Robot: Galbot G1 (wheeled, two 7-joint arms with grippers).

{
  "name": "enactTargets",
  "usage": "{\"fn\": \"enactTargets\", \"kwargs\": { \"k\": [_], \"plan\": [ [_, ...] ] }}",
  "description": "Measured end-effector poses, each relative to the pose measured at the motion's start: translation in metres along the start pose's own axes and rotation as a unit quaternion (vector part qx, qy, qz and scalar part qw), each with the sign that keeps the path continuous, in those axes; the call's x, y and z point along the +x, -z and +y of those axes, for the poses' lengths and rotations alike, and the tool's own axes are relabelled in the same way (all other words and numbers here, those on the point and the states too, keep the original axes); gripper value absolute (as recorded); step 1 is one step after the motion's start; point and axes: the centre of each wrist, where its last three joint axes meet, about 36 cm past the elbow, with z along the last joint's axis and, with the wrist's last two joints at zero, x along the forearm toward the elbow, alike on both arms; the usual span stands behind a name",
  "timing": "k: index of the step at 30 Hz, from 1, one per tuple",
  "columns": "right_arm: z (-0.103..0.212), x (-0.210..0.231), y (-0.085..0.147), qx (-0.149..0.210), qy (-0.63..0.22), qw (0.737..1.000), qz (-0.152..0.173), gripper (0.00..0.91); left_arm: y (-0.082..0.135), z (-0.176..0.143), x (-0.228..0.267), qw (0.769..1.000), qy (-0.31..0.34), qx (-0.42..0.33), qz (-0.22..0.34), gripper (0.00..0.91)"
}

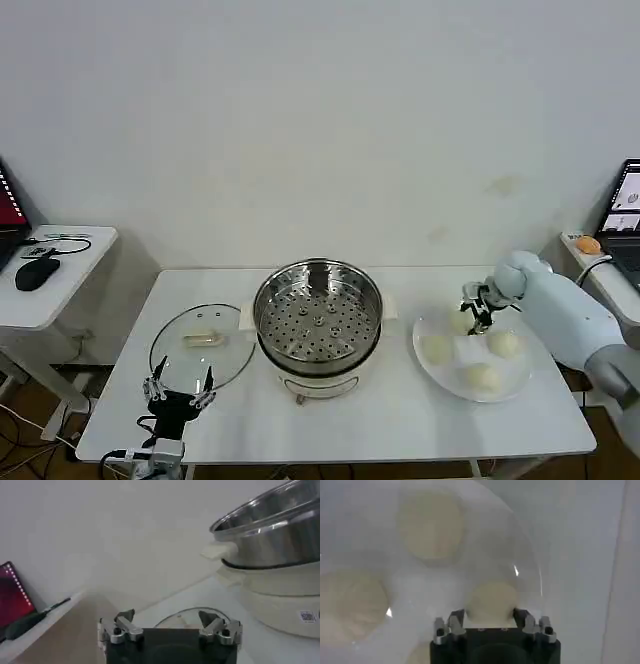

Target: Take steamed baozi put them in steamer then cover it.

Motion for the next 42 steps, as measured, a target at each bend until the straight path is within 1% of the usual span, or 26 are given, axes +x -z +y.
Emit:
{"fn": "enactTargets", "kwargs": {
  "k": [9, 17, 21, 26, 27, 29, 36, 42],
  "plan": [
    [-0.008, 0.024, -0.003, 0.003, -0.017, 1.000, -0.013, 0.625, 0.000, 0.001, 0.004, 1.000, 0.000, -0.001, -0.002, 0.907],
    [-0.023, 0.075, -0.003, 0.024, -0.054, 0.998, -0.032, 0.635, 0.000, 0.001, 0.004, 1.000, 0.000, -0.004, -0.004, 0.907],
    [-0.036, 0.105, 0.009, 0.046, -0.077, 0.995, -0.049, 0.635, 0.001, 0.002, 0.004, 1.000, 0.000, -0.004, -0.006, 0.907],
    [-0.055, 0.145, 0.032, 0.081, -0.108, 0.988, -0.070, 0.635, 0.004, 0.002, 0.004, 1.000, 0.003, 0.000, -0.007, 0.907],
    [-0.058, 0.151, 0.038, 0.088, -0.113, 0.987, -0.074, 0.625, 0.004, 0.002, 0.004, 1.000, 0.003, 0.000, -0.007, 0.907],
    [-0.065, 0.165, 0.052, 0.107, -0.124, 0.983, -0.085, 0.635, 0.003, 0.003, 0.004, 1.000, 0.004, -0.001, -0.006, 0.907],
    [-0.085, 0.200, 0.109, 0.179, -0.151, 0.965, -0.117, 0.625, 0.006, 0.009, 0.004, 1.000, 0.008, 0.003, -0.004, 0.907],
    [-0.093, 0.203, 0.161, 0.245, -0.152, 0.946, -0.146, 0.625, 0.009, 0.013, 0.005, 1.000, 0.010, 0.010, -0.004, 0.907]
  ]
}}
